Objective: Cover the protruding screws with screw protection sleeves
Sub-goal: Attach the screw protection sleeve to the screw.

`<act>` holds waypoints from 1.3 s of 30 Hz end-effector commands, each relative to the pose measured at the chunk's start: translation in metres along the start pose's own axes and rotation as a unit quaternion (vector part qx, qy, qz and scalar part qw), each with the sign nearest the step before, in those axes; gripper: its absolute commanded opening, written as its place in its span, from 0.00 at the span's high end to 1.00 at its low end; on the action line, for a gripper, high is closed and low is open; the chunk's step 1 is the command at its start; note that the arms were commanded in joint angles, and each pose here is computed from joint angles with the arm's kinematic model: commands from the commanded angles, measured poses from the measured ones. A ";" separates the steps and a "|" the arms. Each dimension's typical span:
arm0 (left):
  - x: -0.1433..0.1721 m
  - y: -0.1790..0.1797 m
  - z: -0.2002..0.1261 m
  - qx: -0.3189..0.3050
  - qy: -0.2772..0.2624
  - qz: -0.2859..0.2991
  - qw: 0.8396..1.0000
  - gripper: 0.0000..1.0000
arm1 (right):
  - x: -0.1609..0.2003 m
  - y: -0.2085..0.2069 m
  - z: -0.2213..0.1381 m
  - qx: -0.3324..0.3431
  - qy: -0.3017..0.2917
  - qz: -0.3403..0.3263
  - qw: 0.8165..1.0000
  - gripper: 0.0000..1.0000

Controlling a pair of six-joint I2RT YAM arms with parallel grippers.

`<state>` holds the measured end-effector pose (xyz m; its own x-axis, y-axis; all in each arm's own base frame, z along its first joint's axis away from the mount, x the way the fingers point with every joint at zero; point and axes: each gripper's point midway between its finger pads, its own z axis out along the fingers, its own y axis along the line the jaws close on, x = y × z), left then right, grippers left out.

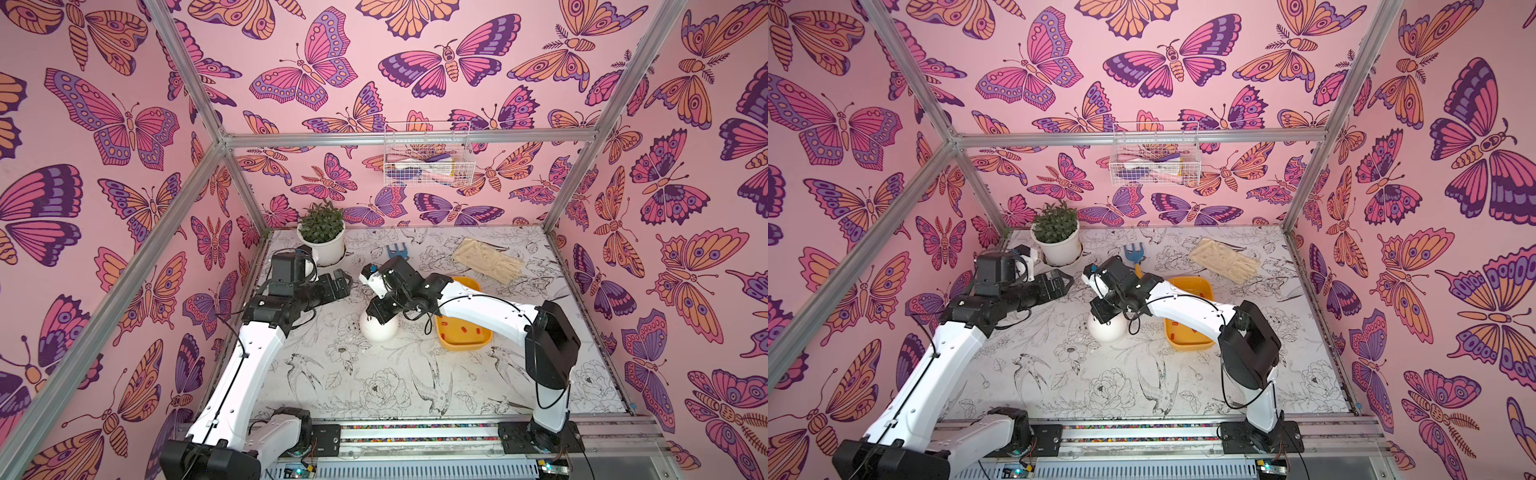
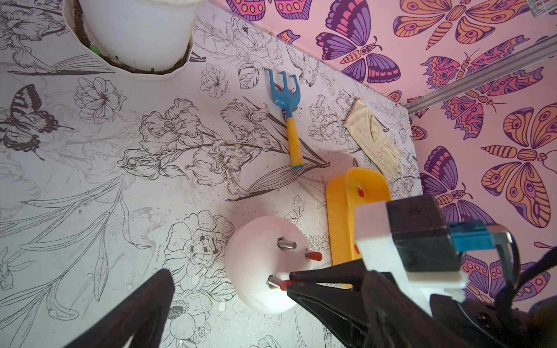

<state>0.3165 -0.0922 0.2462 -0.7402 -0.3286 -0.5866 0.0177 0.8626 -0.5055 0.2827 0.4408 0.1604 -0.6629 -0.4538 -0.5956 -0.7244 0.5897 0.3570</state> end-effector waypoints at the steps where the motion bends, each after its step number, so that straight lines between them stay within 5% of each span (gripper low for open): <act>1: 0.002 0.001 -0.003 0.003 0.000 0.001 1.000 0.00 | 0.000 -0.002 -0.005 0.003 0.001 -0.001 1.000 0.85; 39: 0.002 0.002 -0.003 0.003 0.001 0.001 1.000 0.00 | -0.010 0.002 -0.022 0.006 -0.017 -0.007 1.000 0.75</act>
<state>0.3169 -0.0907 0.2462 -0.7387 -0.3320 -0.5866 0.0137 0.8627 -0.5055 0.2832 0.4395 0.1679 -0.6573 -0.4454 -0.6079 -0.7263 0.5895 0.3534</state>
